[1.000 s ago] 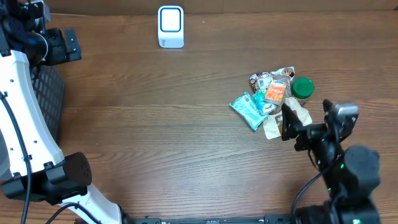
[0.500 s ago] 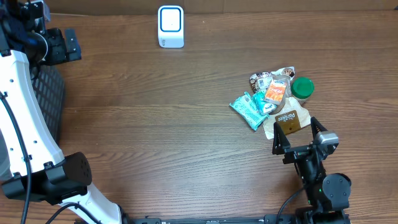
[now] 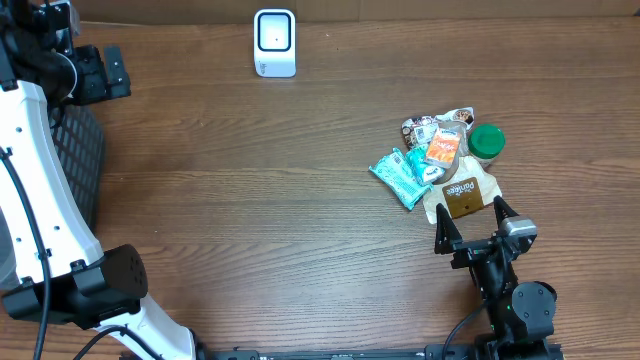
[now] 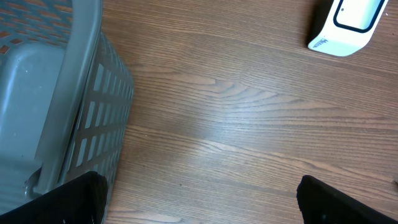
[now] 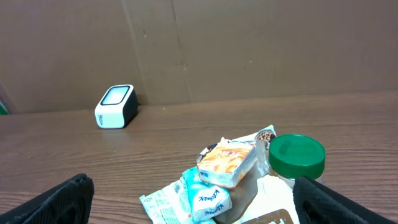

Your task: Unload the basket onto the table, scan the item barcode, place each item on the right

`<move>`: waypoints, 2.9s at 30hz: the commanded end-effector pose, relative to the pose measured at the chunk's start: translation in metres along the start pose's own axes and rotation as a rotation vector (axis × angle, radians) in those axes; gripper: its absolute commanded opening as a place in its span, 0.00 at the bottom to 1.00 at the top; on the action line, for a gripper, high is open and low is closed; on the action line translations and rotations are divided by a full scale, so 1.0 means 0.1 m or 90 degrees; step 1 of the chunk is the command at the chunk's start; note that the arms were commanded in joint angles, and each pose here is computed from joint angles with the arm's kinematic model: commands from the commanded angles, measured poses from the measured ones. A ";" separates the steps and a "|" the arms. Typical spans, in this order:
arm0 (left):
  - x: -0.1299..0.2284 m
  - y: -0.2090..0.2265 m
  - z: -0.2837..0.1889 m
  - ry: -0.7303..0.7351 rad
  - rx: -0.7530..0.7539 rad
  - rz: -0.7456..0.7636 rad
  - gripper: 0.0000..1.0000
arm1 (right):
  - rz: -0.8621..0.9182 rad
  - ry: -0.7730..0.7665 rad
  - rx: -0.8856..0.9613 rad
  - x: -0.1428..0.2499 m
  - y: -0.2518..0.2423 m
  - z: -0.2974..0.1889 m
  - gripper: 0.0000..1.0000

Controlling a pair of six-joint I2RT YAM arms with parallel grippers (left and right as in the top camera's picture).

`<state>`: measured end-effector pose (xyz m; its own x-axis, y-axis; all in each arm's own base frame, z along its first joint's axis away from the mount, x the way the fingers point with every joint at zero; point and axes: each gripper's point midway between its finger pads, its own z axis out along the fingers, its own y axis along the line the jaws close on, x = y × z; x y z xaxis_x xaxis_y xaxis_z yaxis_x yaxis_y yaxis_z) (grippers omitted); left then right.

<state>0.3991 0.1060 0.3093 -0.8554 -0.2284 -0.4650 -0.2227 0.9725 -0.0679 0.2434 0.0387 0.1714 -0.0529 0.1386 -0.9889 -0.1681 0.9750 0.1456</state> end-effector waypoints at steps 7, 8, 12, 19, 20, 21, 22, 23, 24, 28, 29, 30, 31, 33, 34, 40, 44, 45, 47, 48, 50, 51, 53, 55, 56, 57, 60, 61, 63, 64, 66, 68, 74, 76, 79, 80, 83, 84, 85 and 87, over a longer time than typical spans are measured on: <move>-0.03 -0.03 -0.12 -0.022 0.004 0.013 1.00 | 0.004 -0.005 0.007 0.01 -0.02 0.00 1.00; -0.03 -0.03 -0.12 -0.022 0.004 0.013 1.00 | 0.004 -0.005 0.007 0.01 -0.02 0.00 1.00; -0.03 -0.03 -0.12 -0.022 0.004 0.013 1.00 | 0.004 -0.005 0.007 0.01 -0.02 0.00 1.00; -0.03 -0.03 -0.12 -0.022 0.004 0.013 1.00 | 0.004 -0.005 0.007 0.01 -0.02 0.00 1.00; -0.03 -0.03 -0.12 -0.022 0.004 0.013 1.00 | 0.004 -0.005 0.007 0.01 -0.02 0.00 1.00; -0.03 -0.03 -0.12 -0.022 0.004 0.013 1.00 | 0.004 -0.005 0.007 0.01 -0.02 0.00 1.00; -0.03 -0.03 -0.12 -0.023 0.004 0.013 0.99 | 0.004 -0.005 0.007 0.01 -0.02 0.00 1.00; -0.03 -0.03 -0.12 -0.022 0.004 0.013 0.99 | 0.004 -0.005 0.007 0.01 -0.02 0.00 1.00; -0.03 -0.03 -0.12 -0.022 0.004 0.013 0.99 | 0.004 -0.005 0.007 0.01 -0.02 0.00 1.00; -0.03 -0.02 -0.11 -0.020 0.003 0.011 0.99 | 0.004 -0.005 0.007 0.01 -0.02 0.00 1.00; -0.03 -0.02 -0.11 -0.020 0.003 0.011 1.00 | 0.004 -0.005 0.007 0.01 -0.02 0.00 1.00; -0.03 -0.02 -0.11 -0.020 0.003 0.011 0.99 | 0.004 -0.005 0.007 0.01 -0.02 0.00 1.00; -0.03 -0.02 -0.11 -0.020 0.003 0.011 0.99 | 0.004 -0.005 0.007 0.01 -0.02 0.00 1.00; -0.03 -0.02 -0.10 -0.019 0.003 0.011 1.00 | 0.004 -0.005 0.007 0.01 -0.02 0.00 1.00; -0.03 -0.02 -0.10 -0.019 0.003 0.011 0.99 | 0.004 -0.005 0.007 0.01 -0.02 0.00 1.00; -0.01 -0.25 -0.40 -0.060 0.018 0.044 1.00 | 0.004 -0.005 0.007 0.01 -0.02 0.00 1.00; 0.07 -0.68 -0.75 -0.109 0.055 0.105 1.00 | 0.004 -0.005 0.007 0.01 -0.02 0.00 1.00; 0.10 -0.77 -0.84 -0.120 0.064 0.120 0.99 | 0.004 -0.005 0.007 0.01 -0.02 0.00 1.00; 0.19 -1.01 -1.04 -0.146 0.090 0.157 1.00 | 0.004 -0.005 0.007 0.01 -0.02 0.00 1.00; 0.24 -1.13 -1.15 -0.160 0.105 0.176 1.00 | 0.004 -0.005 0.007 0.01 -0.02 0.00 1.00; 0.35 -1.32 -1.33 -0.182 0.131 0.210 1.00 | 0.004 -0.005 0.007 0.01 -0.02 0.00 1.00; 0.40 -1.39 -1.41 -0.190 0.143 0.223 0.99 | 0.004 -0.005 0.007 0.01 -0.02 0.00 1.00; 0.50 -1.53 -1.56 -0.208 0.167 0.251 0.99 | 0.004 -0.005 0.007 0.01 -0.02 0.00 1.00; 0.58 -1.60 -1.70 -0.225 0.184 0.268 0.99 | 0.004 -0.005 0.007 0.01 -0.02 0.00 1.00; 0.61 -1.62 -1.75 -0.232 0.189 0.272 1.00 | 0.004 -0.005 0.007 0.01 -0.02 0.00 1.00; 0.64 -1.62 -1.82 -0.241 0.193 0.276 1.00 | 0.004 -0.005 0.007 0.01 -0.02 0.00 1.00; 0.70 -1.59 -1.95 -0.262 0.198 0.276 0.99 | 0.004 -0.005 0.007 0.01 -0.02 0.00 1.00; 0.72 -1.57 -1.99 -0.266 0.199 0.276 0.99 | 0.004 -0.005 0.007 0.01 -0.02 0.00 1.00; 0.81 -1.52 -2.04 -0.262 0.197 0.277 0.99 | 0.004 -0.005 0.007 0.01 -0.02 0.00 1.00; 0.81 -1.49 -2.07 -0.273 0.185 0.285 1.00 | 0.004 -0.005 0.007 0.01 -0.02 0.00 1.00; 0.82 -1.44 -2.12 -0.288 0.174 0.284 1.00 | 0.004 -0.005 0.007 0.01 -0.03 0.00 1.00; 0.84 -1.42 -2.13 -0.300 0.171 0.287 0.99 | 0.004 -0.005 0.007 0.01 -0.02 0.00 1.00; 0.75 -1.49 -1.83 -0.385 0.173 0.307 1.00 | 0.004 -0.005 0.007 0.01 -0.02 0.00 1.00; 0.75 -1.51 -1.64 -0.421 0.176 0.302 1.00 | 0.004 -0.005 0.007 0.01 -0.02 0.00 1.00; 0.77 -1.54 -1.38 -0.477 0.183 0.296 0.99 | 0.004 -0.005 0.007 0.01 -0.02 0.00 1.00; 0.79 -1.55 -1.29 -0.496 0.185 0.294 1.00 | 0.004 -0.005 0.007 0.01 -0.02 0.00 1.00; 0.90 -1.54 -1.01 -0.541 0.190 0.289 1.00 | 0.004 -0.005 0.007 0.01 -0.02 0.00 1.00; 0.95 -1.53 -0.92 -0.555 0.191 0.287 0.99 | 0.004 -0.005 0.007 0.01 -0.02 0.00 1.00; 1.00 -1.52 -0.83 -0.567 0.192 0.286 0.99 | 0.004 -0.005 0.007 0.01 -0.02 0.00 1.00; 1.12 -1.49 -0.63 -0.591 0.193 0.282 0.99 | 0.004 -0.005 0.007 0.01 -0.02 0.00 1.00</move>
<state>0.3152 -0.0717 0.3475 -0.1471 0.1381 -0.9794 0.2685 0.9586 0.0948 0.2434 0.0387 0.1709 -0.0554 0.1417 -0.9884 -0.1676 0.9745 0.1491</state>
